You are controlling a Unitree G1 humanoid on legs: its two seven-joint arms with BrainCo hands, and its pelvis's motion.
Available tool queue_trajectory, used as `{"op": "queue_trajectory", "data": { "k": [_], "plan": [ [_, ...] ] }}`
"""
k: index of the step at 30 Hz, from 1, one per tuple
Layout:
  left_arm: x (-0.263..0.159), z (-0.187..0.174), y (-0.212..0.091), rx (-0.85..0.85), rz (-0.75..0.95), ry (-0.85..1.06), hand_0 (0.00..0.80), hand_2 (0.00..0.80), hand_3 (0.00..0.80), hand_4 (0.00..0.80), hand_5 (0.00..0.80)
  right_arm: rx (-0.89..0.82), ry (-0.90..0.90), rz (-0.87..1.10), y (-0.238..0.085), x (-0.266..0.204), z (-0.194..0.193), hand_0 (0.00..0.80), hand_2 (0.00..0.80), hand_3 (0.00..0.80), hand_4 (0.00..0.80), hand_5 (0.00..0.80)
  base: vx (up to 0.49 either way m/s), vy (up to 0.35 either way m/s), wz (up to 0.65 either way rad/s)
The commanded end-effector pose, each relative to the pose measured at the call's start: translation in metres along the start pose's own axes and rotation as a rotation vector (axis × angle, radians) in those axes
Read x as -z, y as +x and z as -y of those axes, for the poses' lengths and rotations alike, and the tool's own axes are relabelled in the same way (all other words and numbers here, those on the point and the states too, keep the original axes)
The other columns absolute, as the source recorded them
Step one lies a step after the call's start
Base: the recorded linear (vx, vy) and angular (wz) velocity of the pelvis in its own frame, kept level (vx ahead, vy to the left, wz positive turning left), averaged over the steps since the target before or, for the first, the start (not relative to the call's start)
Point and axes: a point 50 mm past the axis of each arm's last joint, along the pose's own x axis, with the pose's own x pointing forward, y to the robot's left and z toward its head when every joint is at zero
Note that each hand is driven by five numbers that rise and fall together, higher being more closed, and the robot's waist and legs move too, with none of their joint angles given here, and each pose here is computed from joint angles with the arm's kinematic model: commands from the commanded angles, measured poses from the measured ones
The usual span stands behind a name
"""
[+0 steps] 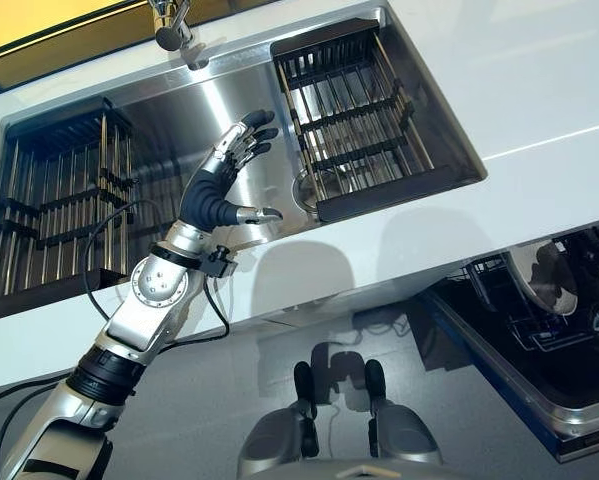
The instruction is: Take plates into dishwasher
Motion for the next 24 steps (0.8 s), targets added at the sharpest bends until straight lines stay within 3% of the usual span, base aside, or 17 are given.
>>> {"op": "queue_trajectory", "data": {
  "k": [1, 2, 3, 4, 24],
  "plan": [
    [-0.017, 0.007, 0.016, 0.024, 0.127, -0.009, 0.000, 0.000, 0.000, 0.000, 0.000, 0.099, -0.020, -0.065, 0.001, 0.017, 0.023, 0.706, 0.706, 0.706, 0.706, 0.706, 0.000, 0.000, 0.00],
    [-0.016, 0.007, 0.015, 0.025, 0.125, -0.011, 0.000, 0.000, 0.000, 0.000, 0.000, 0.104, -0.024, -0.066, 0.000, 0.019, 0.023, 0.496, 0.496, 0.496, 0.496, 0.496, 0.007, 0.033, -0.03],
    [-0.016, 0.008, 0.015, 0.025, 0.123, -0.015, 0.000, 0.000, 0.000, 0.000, 0.000, 0.113, -0.025, -0.066, -0.001, 0.021, 0.022, 0.053, 0.053, 0.053, 0.053, 0.053, 0.009, 0.035, -0.02],
    [-0.016, 0.009, 0.014, 0.024, 0.122, -0.018, 0.000, 0.000, 0.000, 0.000, 0.000, 0.120, -0.018, -0.061, -0.001, 0.021, 0.022, 0.000, 0.000, 0.000, 0.000, 0.000, 0.011, 0.037, -0.01],
    [-0.008, 0.010, 0.006, 0.000, 0.077, -0.047, 0.000, 0.000, 0.000, 0.000, 0.000, 0.213, -0.015, 0.077, -0.007, 0.009, 0.036, 0.000, 0.000, 0.000, 0.000, 0.000, 0.010, 0.038, -0.06]
  ]
}}
